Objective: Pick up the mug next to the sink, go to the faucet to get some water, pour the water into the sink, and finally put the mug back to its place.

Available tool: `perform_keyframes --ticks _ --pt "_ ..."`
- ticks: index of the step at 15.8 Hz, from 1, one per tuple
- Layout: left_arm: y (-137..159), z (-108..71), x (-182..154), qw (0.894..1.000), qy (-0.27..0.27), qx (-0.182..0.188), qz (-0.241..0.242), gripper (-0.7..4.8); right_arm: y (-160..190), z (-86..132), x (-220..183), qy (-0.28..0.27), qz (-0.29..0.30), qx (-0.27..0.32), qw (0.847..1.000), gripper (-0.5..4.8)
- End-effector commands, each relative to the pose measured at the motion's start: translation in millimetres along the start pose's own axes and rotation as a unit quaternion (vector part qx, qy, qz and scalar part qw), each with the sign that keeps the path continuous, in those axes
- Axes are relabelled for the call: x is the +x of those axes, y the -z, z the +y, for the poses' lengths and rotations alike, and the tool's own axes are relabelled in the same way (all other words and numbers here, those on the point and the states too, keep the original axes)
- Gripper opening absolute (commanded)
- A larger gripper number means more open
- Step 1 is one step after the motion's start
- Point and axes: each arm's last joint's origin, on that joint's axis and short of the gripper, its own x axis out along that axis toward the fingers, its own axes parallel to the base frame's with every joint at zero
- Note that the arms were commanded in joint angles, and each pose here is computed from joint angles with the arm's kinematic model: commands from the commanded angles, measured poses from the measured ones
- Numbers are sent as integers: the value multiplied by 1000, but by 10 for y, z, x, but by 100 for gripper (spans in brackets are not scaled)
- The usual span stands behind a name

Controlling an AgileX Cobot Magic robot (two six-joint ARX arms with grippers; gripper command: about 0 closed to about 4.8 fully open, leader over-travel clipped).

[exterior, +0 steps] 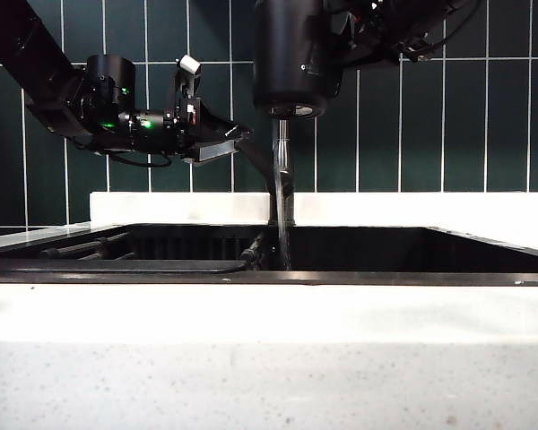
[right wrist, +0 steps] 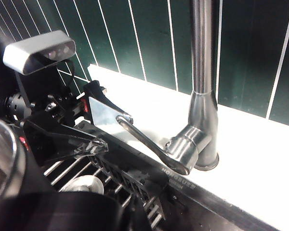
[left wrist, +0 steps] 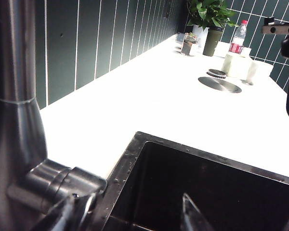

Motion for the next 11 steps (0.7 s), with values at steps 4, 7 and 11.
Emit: perform_keyframes --ticks 4,7,11 --pt "-42 -2 33 999 -35 36 -5 276 98 -80 208 9 -11 -5 1000 8" --pt "-43 13 28 997 -58 49 -5 276 106 -98 253 8 -24 -9 1000 8" --pt "-43 27 26 995 -82 63 -4 276 92 -96 252 7 -31 -12 999 8"
